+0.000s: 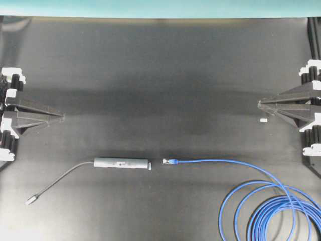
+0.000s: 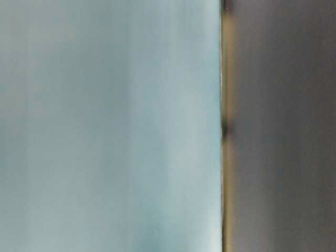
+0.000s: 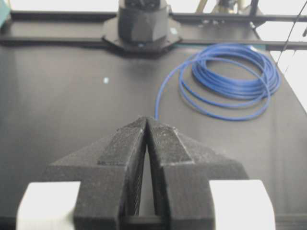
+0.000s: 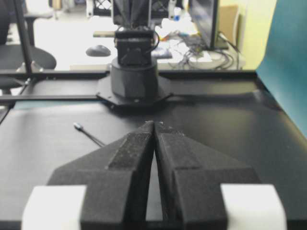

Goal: Insert the LAN cable into the hub.
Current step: 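Move left gripper over the grey hub and right gripper over the blue plug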

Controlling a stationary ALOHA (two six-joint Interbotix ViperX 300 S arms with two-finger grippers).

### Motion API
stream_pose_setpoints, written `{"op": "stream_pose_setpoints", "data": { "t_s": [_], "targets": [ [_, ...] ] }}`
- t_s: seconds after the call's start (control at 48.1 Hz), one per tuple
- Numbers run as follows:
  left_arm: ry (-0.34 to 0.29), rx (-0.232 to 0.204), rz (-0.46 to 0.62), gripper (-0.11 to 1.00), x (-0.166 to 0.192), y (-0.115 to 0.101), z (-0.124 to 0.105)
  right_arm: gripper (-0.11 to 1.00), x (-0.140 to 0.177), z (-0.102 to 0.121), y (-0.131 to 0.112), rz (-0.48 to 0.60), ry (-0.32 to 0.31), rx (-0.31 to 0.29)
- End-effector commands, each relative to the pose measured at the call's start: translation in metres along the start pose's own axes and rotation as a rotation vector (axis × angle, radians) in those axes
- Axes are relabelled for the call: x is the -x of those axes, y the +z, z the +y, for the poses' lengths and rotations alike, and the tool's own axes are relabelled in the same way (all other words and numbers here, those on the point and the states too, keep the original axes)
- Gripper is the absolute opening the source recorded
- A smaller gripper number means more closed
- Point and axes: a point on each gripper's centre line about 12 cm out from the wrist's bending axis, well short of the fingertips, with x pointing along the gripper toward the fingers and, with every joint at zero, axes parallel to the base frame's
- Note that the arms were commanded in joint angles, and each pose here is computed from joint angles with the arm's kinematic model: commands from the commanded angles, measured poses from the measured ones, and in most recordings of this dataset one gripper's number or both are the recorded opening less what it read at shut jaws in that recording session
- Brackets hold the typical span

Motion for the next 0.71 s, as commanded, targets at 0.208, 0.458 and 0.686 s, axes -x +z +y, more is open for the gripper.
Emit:
{"op": "stream_pose_setpoints", "data": {
  "t_s": [0.208, 0.458, 0.686],
  "targets": [
    [-0.058, -0.007, 0.34, 0.0, -0.031, -0.017, -0.014, 0.0, -0.023, 0.006, -0.035, 0.347, -0.004, -0.164],
    [-0.09, -0.019, 0.573, 0.0, -0.047, -0.049, -0.024, 0.0, -0.047, 0.023, -0.073, 0.601, 0.034, -0.171],
    [-0.097, -0.021, 0.693, 0.0, -0.066, -0.073, -0.029, 0.0, -0.075, 0.03, -0.099, 0.748, 0.035, -0.157]
  ]
}}
